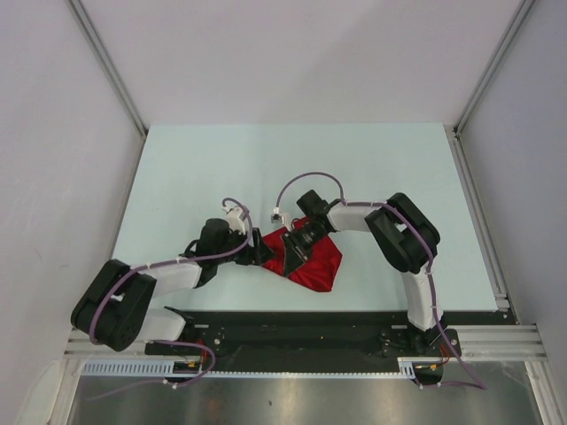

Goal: Fold the napkin, place the utensils inside, and roll it up
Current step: Roll the napkin with the utensil

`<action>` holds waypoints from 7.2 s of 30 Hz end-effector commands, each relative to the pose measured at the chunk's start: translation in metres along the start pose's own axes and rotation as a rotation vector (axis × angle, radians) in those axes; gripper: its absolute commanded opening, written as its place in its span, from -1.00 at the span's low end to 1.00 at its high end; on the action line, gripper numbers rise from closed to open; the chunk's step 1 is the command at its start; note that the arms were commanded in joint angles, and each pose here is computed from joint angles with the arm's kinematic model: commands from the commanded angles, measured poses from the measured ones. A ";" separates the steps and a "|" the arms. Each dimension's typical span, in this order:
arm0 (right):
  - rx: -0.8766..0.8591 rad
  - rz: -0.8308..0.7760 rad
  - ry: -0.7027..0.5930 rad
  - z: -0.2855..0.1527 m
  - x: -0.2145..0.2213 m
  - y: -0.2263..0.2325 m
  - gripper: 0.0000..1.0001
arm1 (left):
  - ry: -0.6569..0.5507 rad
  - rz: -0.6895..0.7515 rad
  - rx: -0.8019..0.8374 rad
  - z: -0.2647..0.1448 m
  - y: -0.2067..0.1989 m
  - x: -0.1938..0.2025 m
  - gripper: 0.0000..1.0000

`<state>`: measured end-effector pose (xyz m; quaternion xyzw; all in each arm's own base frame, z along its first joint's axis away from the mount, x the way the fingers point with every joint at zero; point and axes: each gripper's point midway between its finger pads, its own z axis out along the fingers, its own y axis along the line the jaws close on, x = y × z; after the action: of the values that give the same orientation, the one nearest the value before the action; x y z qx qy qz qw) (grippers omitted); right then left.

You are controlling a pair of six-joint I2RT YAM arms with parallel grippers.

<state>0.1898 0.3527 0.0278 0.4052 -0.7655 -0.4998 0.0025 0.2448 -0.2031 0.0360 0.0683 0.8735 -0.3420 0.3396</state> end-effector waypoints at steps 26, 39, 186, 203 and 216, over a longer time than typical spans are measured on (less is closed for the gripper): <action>0.146 0.065 -0.116 -0.045 -0.045 0.000 0.05 | 0.085 -0.002 0.019 0.019 -0.002 -0.005 -1.00; 0.718 -0.057 -0.238 -0.097 -0.001 0.012 0.38 | 0.146 -0.014 -0.004 0.020 0.000 -0.001 -1.00; 0.037 0.261 -0.024 -0.020 -0.014 -0.037 -0.01 | 0.074 -0.006 0.091 0.034 -0.016 -0.010 -0.90; 0.712 -0.166 -0.286 -0.104 -0.058 -0.010 0.39 | 0.181 -0.098 0.033 0.049 -0.002 0.007 -1.00; 1.059 -0.526 -0.189 -0.053 -0.029 -0.004 0.45 | 0.201 -0.123 0.034 0.053 -0.001 0.006 -1.00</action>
<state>0.2054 0.3225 0.0554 0.4884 -0.8008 -0.1268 -0.3226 0.2764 -0.2493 0.0267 0.0685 0.8766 -0.3981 0.2615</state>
